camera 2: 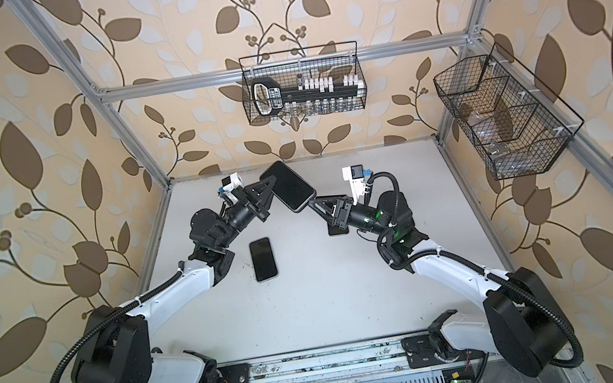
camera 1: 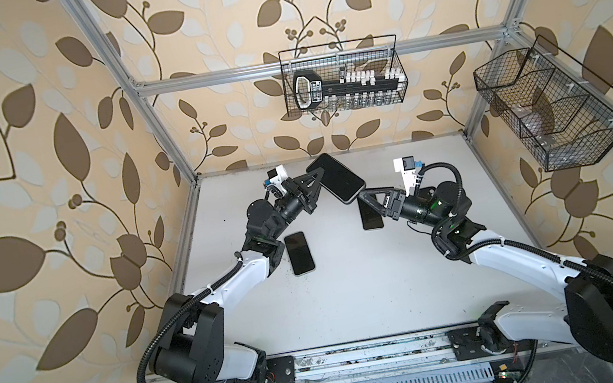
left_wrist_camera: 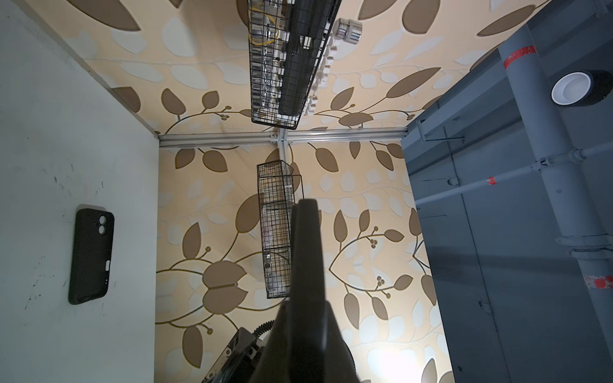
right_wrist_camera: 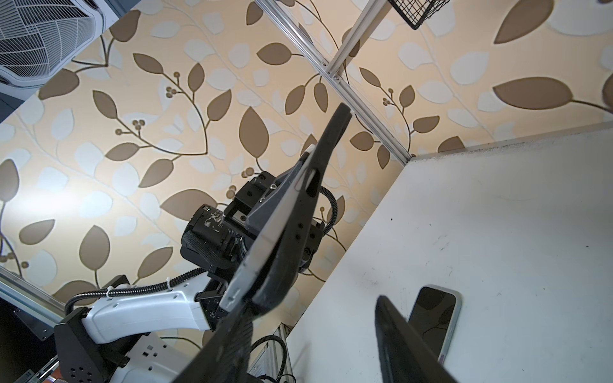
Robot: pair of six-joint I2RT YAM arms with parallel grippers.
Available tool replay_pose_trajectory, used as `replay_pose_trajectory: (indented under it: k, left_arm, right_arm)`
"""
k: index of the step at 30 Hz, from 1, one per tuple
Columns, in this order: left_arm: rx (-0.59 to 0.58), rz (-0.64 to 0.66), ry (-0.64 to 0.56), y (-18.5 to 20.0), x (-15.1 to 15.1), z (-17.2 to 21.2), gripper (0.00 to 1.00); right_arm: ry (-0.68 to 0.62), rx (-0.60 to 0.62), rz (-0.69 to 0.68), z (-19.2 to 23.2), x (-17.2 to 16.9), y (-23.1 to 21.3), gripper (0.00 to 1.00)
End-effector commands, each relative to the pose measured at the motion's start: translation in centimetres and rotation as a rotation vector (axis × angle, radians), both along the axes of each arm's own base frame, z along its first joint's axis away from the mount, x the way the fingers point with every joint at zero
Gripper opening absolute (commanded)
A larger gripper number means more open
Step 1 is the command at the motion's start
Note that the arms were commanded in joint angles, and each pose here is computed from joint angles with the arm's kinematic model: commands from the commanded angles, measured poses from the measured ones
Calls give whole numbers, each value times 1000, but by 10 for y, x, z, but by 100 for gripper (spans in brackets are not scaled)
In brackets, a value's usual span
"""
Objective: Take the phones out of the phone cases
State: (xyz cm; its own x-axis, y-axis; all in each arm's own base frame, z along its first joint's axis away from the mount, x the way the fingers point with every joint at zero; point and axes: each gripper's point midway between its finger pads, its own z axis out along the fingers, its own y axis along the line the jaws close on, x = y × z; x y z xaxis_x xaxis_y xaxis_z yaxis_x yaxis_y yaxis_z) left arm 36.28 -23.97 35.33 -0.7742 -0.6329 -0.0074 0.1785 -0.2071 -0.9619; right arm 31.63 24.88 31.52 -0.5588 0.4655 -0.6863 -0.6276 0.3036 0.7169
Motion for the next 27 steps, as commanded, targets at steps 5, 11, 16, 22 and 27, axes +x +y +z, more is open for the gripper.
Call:
replay_pose_trajectory:
  k: [5, 11, 16, 22, 27]
  left_arm:
    - [-53, -62, -206, -11, -32, 61, 0]
    - [15, -57, -199, -16, -35, 52, 0]
    - [53, -36, -210, -17, -31, 50, 0]
    - [89, -11, -216, -21, -19, 45, 0]
    - [105, 1, -206, -24, -7, 37, 0]
  right_arm:
    - [29, 69, -1, 12, 15, -3, 58]
    - [31, 141, 25, 27, 18, -4, 56]
    - [37, 147, 46, 28, 13, 2, 52]
    - [61, 165, 60, 27, 3, 5, 48]
    - [61, 187, 51, 33, -3, -1, 46]
